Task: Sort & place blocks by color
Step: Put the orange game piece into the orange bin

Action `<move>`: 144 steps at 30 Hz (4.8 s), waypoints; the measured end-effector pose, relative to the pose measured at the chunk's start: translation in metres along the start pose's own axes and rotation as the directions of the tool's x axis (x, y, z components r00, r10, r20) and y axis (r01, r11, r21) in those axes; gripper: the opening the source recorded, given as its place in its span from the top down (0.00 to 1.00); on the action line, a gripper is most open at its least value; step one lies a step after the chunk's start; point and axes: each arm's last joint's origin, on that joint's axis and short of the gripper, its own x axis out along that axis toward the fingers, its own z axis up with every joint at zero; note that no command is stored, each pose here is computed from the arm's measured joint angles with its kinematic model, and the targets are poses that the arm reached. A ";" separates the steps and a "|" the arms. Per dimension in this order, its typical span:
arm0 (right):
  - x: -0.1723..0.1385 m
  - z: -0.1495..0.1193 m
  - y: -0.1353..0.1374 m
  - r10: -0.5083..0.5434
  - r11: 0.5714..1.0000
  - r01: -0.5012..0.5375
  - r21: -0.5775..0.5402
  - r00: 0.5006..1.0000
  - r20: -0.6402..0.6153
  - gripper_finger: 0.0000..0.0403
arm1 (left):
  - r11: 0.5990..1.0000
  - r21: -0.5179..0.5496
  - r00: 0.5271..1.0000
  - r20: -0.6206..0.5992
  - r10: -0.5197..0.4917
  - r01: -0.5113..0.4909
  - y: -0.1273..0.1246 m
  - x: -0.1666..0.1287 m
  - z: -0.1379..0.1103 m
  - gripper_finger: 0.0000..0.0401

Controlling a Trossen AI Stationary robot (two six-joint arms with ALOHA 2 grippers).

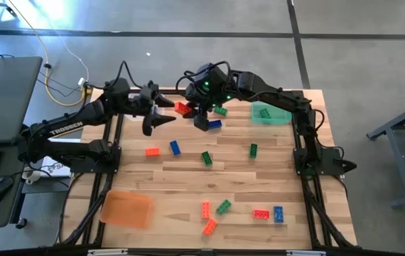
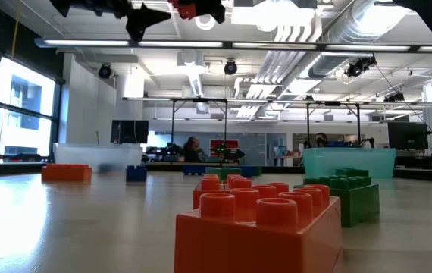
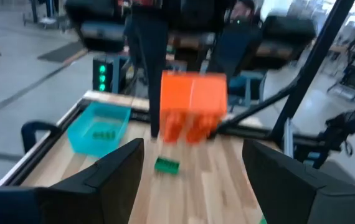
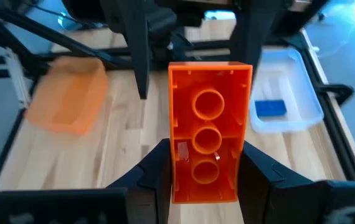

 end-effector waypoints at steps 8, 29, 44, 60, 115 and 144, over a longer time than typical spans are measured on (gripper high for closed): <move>0.001 0.003 0.000 0.004 1.000 -0.004 0.002 0.999 0.037 0.73 | 0.997 -0.063 0.998 0.047 0.045 -0.042 0.000 0.000 0.005 0.35; 0.002 0.011 0.006 0.014 0.998 -0.020 0.053 0.994 0.105 0.73 | 0.998 0.012 0.988 0.141 0.057 -0.059 -0.008 0.004 0.013 0.40; 0.003 0.010 0.009 0.021 0.997 -0.028 0.075 0.995 0.097 0.68 | 0.999 0.016 0.990 0.135 0.030 -0.033 -0.009 0.004 0.013 0.73; 0.007 -0.004 0.019 -0.098 0.994 0.101 0.052 0.993 -0.064 0.42 | 0.994 -0.095 0.993 -0.107 0.052 -0.062 -0.007 0.005 -0.012 0.73; 0.019 -0.105 -0.181 -0.224 0.906 0.382 0.185 0.801 -0.555 0.42 | 0.816 -0.334 0.195 -0.942 -0.272 -0.473 -0.197 -0.040 -0.148 0.73; 0.075 -0.155 -0.206 -0.084 0.914 0.332 0.234 0.718 -0.691 0.42 | 0.857 -0.232 0.024 -0.968 -0.249 -0.460 -0.216 -0.010 -0.192 0.68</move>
